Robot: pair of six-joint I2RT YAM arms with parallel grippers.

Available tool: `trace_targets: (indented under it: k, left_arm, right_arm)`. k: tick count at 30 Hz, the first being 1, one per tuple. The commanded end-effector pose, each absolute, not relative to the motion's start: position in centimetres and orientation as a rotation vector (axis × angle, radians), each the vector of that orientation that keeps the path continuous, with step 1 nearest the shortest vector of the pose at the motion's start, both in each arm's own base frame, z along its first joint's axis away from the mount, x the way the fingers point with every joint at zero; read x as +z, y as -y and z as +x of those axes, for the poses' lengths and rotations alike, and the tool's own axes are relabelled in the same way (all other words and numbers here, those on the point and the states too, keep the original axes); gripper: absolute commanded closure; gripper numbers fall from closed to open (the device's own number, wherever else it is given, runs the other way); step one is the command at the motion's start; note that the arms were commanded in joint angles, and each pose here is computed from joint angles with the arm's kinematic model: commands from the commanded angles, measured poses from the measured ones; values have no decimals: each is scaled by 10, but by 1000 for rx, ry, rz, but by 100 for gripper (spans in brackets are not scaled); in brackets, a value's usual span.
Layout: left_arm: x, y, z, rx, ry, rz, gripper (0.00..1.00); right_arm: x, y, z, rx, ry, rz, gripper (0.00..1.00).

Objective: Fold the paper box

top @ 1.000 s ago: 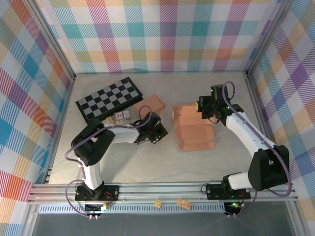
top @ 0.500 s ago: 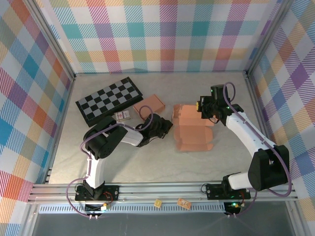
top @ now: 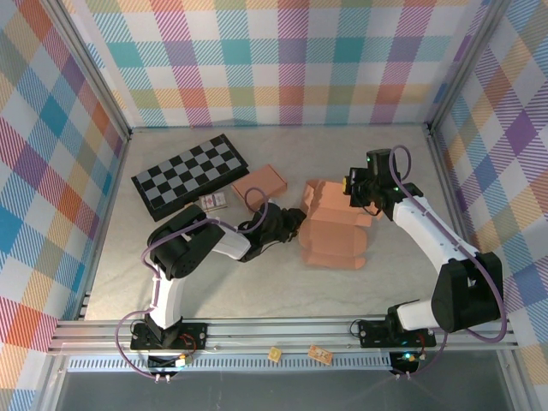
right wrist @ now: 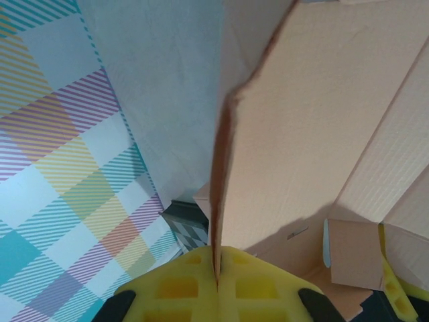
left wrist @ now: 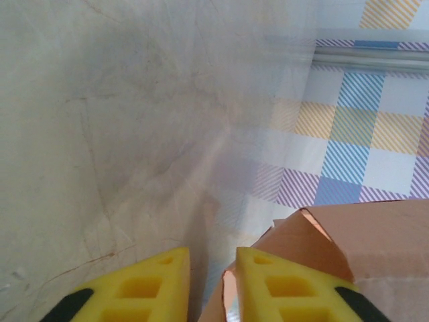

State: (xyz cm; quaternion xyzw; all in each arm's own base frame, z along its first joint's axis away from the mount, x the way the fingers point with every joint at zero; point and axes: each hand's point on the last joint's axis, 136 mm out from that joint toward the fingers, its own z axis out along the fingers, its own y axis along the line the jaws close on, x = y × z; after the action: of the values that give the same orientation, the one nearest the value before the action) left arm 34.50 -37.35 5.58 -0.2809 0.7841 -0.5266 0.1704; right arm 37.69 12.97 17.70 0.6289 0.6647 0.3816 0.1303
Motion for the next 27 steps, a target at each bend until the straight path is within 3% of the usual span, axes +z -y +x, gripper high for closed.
trace_targets:
  k: [1, 13, 27]
  left_arm:
    - [74, 371, 341, -1549, -2163, -769, 73]
    - [79, 365, 342, -1555, -2136, -749, 60]
    - [86, 384, 339, -1607, -2155, -613, 54]
  right_arm:
    - [176, -126, 377, 1118, -1904, 1857, 100]
    - [177, -125, 378, 1122, -1896, 1866, 100]
    - [176, -128, 381, 1146, -1888, 1881, 100]
